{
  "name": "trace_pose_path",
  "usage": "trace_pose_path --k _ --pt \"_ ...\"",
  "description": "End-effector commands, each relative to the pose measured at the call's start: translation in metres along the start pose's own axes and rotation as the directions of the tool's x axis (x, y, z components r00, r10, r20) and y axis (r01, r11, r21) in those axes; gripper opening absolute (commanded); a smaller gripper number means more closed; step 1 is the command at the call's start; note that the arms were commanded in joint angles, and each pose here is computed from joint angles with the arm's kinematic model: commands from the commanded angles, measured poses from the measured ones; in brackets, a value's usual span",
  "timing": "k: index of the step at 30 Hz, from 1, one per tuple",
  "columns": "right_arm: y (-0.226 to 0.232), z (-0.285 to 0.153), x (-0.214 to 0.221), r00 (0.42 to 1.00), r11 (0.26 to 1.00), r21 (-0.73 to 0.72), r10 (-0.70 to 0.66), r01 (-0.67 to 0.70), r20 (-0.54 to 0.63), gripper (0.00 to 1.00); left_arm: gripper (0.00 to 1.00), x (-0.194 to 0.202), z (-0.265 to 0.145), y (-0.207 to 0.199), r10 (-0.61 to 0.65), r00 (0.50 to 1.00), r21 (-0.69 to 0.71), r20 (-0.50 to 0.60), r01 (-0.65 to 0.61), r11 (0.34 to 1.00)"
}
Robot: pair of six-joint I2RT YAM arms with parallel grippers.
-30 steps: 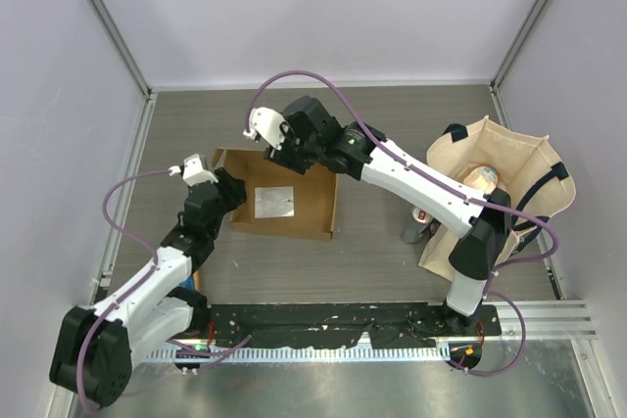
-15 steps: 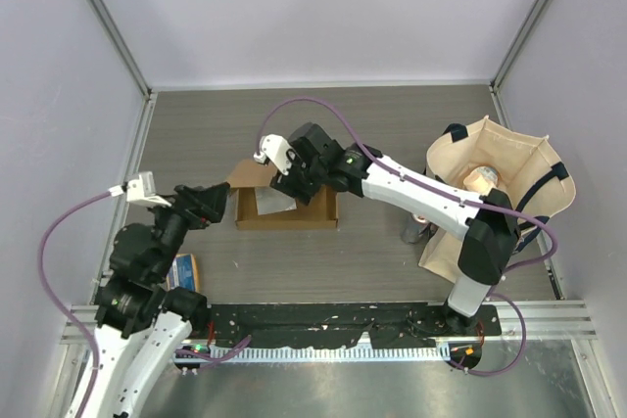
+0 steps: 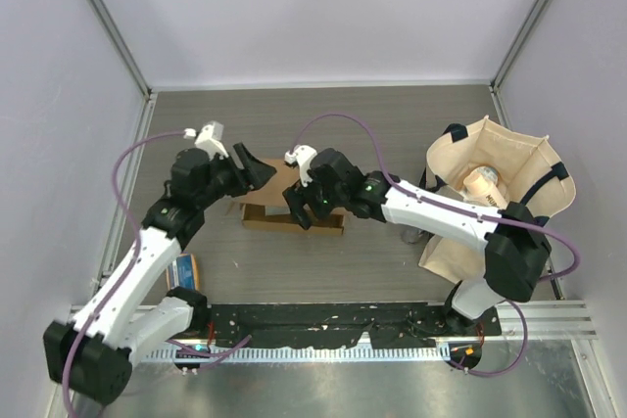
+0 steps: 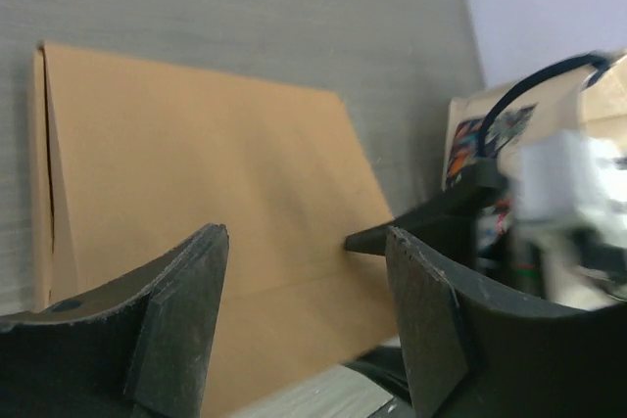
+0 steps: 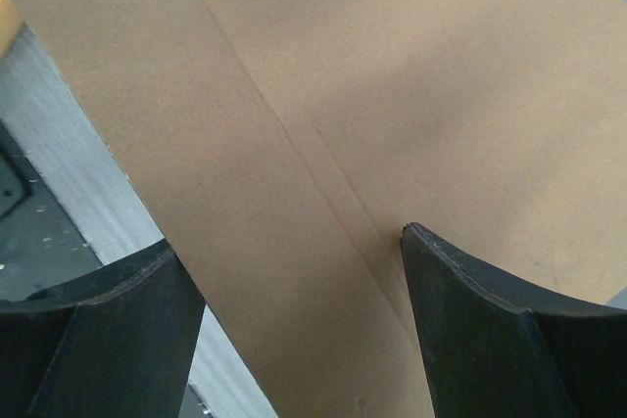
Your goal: Fold the paper box
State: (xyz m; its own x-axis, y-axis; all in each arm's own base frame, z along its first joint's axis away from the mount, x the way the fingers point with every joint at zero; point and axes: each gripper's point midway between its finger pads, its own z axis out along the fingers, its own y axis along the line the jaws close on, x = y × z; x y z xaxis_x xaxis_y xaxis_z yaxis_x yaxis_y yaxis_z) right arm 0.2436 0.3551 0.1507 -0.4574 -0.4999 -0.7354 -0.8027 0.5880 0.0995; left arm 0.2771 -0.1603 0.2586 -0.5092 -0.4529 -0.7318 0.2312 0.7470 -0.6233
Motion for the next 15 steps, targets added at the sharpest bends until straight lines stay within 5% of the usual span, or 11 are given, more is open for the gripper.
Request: trace_pose_path --k 1,15 --pt "0.028 -0.029 -0.033 0.952 0.964 -0.143 0.25 -0.226 0.175 0.82 0.66 0.022 0.032 -0.013 -0.05 0.992 0.118 -0.112 0.063 0.991" --pt "0.027 -0.069 -0.034 0.855 0.838 -0.35 0.494 -0.419 0.159 0.82 0.67 0.094 0.028 0.046 -0.12 0.974 0.007 -0.19 0.124 0.992"
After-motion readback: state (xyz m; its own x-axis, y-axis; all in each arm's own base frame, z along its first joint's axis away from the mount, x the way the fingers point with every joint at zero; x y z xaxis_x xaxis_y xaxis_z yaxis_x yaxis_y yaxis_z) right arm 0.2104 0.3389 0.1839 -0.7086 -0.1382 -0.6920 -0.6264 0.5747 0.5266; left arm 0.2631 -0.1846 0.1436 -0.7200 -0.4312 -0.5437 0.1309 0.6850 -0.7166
